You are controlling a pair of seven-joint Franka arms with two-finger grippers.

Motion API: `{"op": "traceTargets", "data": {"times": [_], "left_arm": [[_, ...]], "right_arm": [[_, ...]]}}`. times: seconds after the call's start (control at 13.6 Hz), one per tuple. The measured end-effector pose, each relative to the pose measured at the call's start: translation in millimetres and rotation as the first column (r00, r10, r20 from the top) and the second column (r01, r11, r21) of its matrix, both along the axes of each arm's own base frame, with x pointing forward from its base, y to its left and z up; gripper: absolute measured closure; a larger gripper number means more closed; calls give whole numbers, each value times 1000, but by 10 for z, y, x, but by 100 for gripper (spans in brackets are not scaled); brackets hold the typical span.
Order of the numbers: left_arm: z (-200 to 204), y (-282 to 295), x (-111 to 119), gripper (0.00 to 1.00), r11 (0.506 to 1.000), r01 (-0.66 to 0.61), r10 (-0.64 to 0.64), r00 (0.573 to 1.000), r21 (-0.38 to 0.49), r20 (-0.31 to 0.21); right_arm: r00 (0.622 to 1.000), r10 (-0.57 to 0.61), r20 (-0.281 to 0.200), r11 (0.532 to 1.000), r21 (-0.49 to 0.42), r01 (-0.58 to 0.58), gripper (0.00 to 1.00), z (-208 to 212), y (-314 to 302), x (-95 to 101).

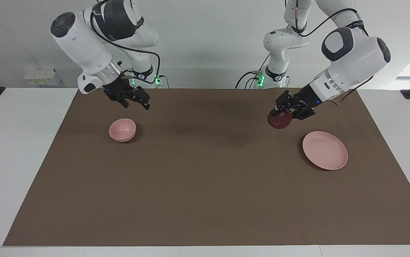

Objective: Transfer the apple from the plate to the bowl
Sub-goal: 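Carry the apple with the left gripper while the right gripper approaches, then grasp the apple with the right gripper while the left gripper releases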

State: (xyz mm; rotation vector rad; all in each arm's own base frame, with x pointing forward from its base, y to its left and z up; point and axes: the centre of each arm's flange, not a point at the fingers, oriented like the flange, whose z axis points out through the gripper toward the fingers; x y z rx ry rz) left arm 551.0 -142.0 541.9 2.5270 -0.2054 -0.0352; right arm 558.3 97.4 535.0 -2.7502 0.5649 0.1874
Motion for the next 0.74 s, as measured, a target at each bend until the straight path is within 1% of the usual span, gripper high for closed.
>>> {"op": "traceTargets", "data": {"times": [0.15, 0.22, 0.37, 0.44, 0.52, 0.59, 0.74], "left_arm": [[111, -208, -103, 33, 999, -8, 7, 1000, -31, -22], [136, -324, -149, 33, 999, -9, 8, 999, -35, -35], [152, -569, -240, 33, 999, -3, 1, 998, -38, -60], [154, -678, -283, 33, 999, 3, -6, 998, -38, -70], [157, -758, -313, 33, 999, 5, -8, 997, -39, -71], [164, -845, -335, 33, 999, -5, 2, 998, -44, -59], [142, -1033, -390, 33, 997, -52, 52, 999, -59, -5]], "right_arm": [[988, -145, -50, 985, 90, 149, 0, -210, 403, 96], [973, -218, -78, 965, 131, 227, 0, -295, 588, 142], [929, -348, -129, 912, 181, 367, 0, -434, 952, 216], [892, -420, -169, 869, 210, 449, 0, -482, 1132, 240], [861, -464, -210, 831, 232, 505, 0, -508, 1241, 251], [829, -495, -259, 796, 248, 553, 0, -524, 1319, 250], [755, -548, -360, 728, 239, 642, 0, -563, 1413, 242]]}}
